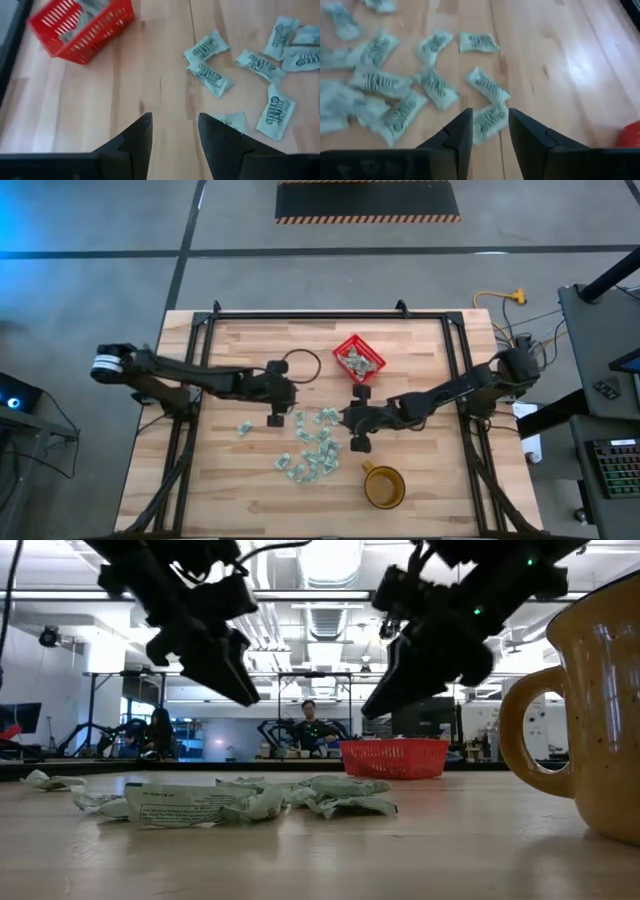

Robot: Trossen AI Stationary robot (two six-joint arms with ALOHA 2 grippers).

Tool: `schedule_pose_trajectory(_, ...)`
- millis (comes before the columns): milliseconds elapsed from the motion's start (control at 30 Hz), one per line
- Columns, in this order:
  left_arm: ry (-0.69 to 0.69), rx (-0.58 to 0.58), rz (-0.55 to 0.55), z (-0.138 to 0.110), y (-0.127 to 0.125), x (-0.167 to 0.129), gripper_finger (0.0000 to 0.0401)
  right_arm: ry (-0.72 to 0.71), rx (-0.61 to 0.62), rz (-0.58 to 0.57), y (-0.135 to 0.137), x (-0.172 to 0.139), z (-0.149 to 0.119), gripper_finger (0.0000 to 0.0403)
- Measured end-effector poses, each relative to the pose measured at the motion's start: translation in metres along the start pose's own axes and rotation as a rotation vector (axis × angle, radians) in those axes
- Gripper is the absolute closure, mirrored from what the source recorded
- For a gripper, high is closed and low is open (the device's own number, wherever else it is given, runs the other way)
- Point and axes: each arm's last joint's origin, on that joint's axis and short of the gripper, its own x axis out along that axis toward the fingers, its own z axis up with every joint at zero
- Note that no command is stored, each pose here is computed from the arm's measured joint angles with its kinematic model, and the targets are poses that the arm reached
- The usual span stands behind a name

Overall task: Pick and place Stevia / Truvia into bins
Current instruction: Put the stevia packet into the red basket

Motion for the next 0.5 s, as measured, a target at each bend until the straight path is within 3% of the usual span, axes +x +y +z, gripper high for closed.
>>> schedule_pose_trajectory(267,-0.097,-0.019,0.015,-0.002,0.003,-0.020,0.0257,0.064,0.072,-0.021,-0.001,0.021,-0.013,0.0247)
schedule_pose_trajectory(500,-0.101,-0.020,0.016,-0.003,0.003,-0.019,0.0257,0.100,0.106,-0.034,0.000,0.035,-0.021,0.0246)
